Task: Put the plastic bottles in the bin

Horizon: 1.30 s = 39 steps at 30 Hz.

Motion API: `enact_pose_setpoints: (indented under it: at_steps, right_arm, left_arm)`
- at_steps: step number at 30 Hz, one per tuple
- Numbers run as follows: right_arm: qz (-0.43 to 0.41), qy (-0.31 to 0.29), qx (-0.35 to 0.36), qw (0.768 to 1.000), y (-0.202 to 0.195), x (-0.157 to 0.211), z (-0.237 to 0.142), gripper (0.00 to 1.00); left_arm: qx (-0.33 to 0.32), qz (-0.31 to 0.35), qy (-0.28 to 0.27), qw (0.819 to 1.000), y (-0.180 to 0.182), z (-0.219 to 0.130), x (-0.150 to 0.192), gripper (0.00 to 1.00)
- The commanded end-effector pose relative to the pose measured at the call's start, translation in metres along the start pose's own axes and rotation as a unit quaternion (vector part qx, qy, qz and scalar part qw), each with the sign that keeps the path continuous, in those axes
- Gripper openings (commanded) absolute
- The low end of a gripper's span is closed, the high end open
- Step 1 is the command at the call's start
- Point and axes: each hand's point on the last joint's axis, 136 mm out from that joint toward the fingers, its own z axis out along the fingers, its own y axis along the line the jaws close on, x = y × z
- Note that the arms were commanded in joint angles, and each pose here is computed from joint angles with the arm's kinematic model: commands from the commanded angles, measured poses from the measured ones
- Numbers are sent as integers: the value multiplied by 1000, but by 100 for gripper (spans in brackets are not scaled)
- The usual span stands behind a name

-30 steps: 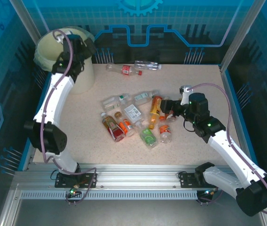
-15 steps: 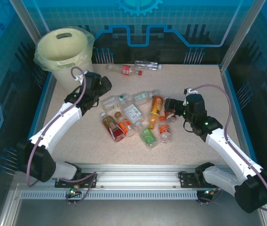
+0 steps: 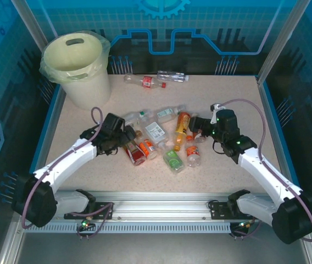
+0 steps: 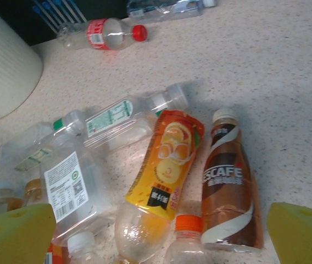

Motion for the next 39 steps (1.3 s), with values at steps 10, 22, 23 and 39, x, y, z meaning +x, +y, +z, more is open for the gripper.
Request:
enact_pose_setpoints:
  at_steps: [10, 22, 23, 39]
  right_arm:
    - [-151, 37, -84, 984, 67, 15, 13, 100]
    - [-256, 45, -142, 955, 118, 31, 9, 100]
    - [-259, 43, -142, 954, 120, 31, 9, 100]
    - [-269, 35, -170, 947, 145, 27, 8, 100]
  left_arm:
    - [-36, -50, 47, 997, 15, 39, 35, 99]
    - [-78, -31, 51, 995, 30, 72, 18, 94]
    - [-80, -29, 47, 995, 32, 72, 17, 91]
    - [-54, -20, 46, 997, 42, 70, 17, 67]
